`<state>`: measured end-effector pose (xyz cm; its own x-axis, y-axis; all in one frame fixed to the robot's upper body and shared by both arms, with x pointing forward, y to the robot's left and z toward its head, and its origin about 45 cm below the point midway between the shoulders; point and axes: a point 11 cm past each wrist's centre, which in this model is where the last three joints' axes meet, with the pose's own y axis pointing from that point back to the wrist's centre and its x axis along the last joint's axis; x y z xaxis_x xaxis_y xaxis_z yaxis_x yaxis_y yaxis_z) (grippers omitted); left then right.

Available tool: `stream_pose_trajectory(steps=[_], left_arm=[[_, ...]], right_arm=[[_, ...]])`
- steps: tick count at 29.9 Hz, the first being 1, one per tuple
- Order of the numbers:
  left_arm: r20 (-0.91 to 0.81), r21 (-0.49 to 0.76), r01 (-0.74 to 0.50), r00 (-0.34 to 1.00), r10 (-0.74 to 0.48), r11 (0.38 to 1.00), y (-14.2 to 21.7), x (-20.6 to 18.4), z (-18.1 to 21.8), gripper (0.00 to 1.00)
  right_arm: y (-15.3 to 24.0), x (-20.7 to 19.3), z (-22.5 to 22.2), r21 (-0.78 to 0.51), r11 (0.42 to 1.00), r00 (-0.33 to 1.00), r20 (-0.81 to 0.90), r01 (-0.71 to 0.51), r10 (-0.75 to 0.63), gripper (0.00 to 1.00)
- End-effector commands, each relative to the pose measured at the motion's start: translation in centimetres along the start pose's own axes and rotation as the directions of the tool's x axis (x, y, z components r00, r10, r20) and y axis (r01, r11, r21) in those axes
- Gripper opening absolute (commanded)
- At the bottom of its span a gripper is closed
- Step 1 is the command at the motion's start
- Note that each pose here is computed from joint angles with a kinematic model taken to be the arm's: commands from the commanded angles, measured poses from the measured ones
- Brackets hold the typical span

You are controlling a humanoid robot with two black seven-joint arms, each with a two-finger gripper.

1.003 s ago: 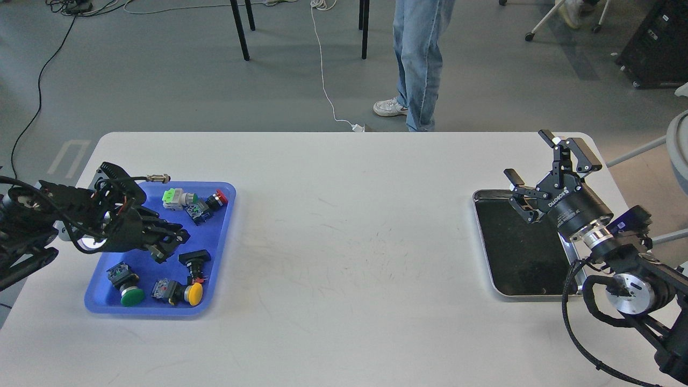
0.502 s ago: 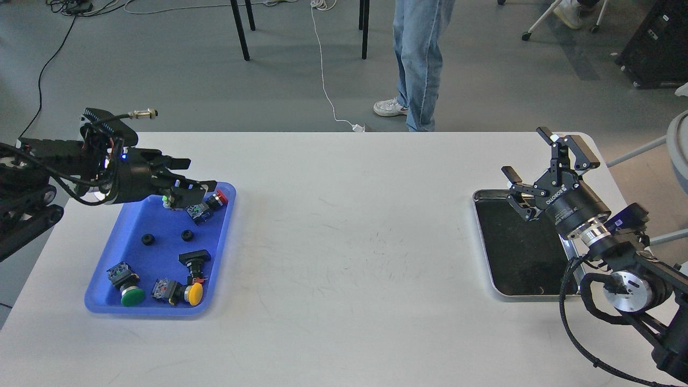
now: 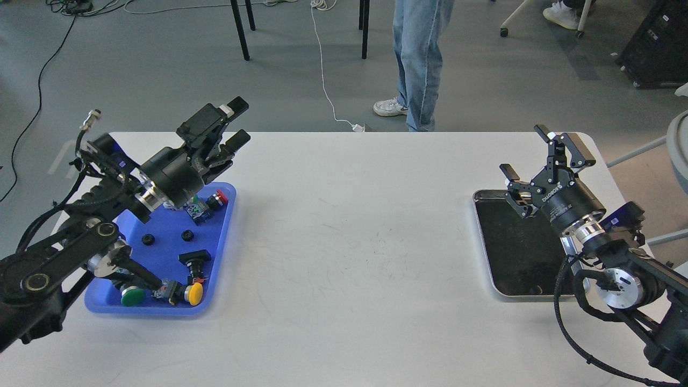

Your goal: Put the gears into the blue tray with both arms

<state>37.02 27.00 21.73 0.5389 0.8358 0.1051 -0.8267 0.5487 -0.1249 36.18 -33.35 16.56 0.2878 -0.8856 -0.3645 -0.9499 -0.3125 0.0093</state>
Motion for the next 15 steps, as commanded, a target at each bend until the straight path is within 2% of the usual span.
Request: stream_pose_trajectory(steps=[1,4,8,15], left_arm=[[-0.122,-0.025,-0.124,0.985,0.120,0.992,1.7,0.0,-1.6,0.98],[-0.192,0.025,-0.177,0.965,0.178,0.984,3.0,0.2,-2.9,0.98],[-0.309,0.013,-0.174,0.936,0.169,0.985,3.5,-0.2,-3.2,0.98],[-0.325,0.019,-0.181,0.929,0.178,0.983,3.9,-0.2,-3.6,0.98]], right_arm=[[0.1,0.0,0.2,-0.005,1.000,1.000,0.001,0.000,0.000,0.98],[0.0,-0.1,0.3,-0.001,1.000,1.000,-0.001,-0.017,0.017,0.98],[-0.5,-0.7,0.8,0.004,1.000,1.000,0.011,-0.024,0.024,0.98],[-0.5,-1.1,0.7,0.010,1.000,1.000,0.024,-0.015,0.015,0.98]])
